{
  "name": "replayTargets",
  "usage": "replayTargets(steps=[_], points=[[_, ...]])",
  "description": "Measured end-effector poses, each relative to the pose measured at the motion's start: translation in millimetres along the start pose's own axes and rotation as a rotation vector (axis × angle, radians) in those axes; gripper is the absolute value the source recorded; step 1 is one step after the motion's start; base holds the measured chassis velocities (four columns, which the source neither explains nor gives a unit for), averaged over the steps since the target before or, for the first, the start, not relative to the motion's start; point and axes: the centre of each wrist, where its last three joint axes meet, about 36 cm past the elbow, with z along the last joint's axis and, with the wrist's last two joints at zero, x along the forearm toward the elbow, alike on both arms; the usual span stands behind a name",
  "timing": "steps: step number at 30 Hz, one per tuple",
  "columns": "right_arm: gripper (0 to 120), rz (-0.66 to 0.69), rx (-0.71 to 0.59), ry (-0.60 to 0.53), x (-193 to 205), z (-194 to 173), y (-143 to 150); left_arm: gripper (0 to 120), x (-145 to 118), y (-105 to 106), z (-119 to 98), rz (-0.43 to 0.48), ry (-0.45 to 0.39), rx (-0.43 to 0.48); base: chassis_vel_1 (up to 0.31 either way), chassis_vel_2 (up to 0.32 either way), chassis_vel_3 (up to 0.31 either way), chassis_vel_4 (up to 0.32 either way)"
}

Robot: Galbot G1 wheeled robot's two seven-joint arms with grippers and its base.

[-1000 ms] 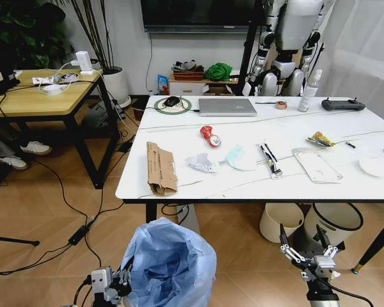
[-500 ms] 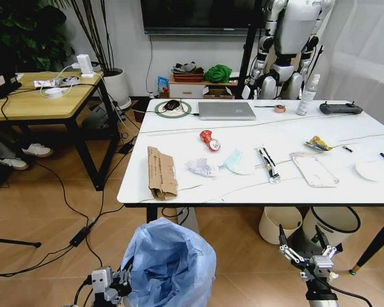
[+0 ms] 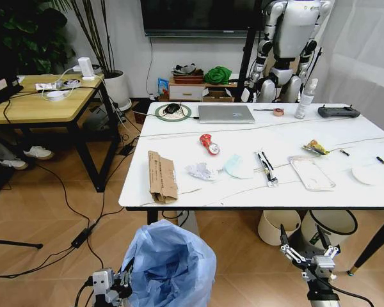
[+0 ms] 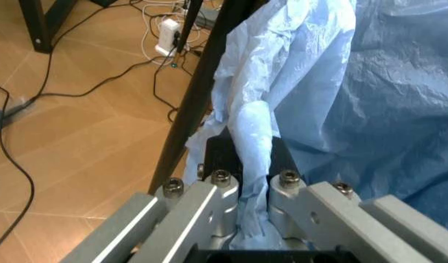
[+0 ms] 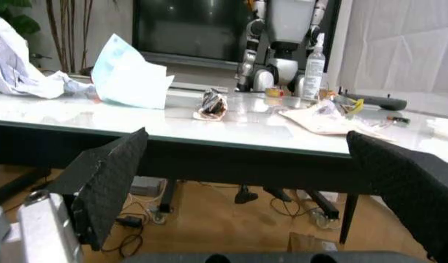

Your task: Pick up the trash bin and place the trash from the table into it.

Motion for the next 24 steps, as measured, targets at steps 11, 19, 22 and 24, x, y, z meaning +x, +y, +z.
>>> replayTargets(steps=[11, 19, 22, 24], points=[[100, 0.003, 0.001, -0.001, 0.7, -0.8, -1.0, 0, -5.0, 5.6, 8.8, -0.007, 0.003, -0.020, 0.000, 0.000, 0.000, 0.000], [100, 0.001, 0.001, 0.000, 1.2, -1.0, -0.9, 0, -4.7, 4.5, 7.6, -0.001, 0.005, -0.019, 0.000, 0.000, 0.000, 0.000], [100, 0.001, 0.001, -0.001, 0.8, -1.6, -0.8, 0, -3.9, 2.8, 7.1, 0.006, -0.001, -0.023, 0.000, 0.000, 0.000, 0.000], [100, 0.001, 0.001, -0.001, 0.7, -1.7, -0.8, 0, -3.8, 2.2, 6.8, 0.008, -0.008, -0.021, 0.000, 0.000, 0.000, 0.000]])
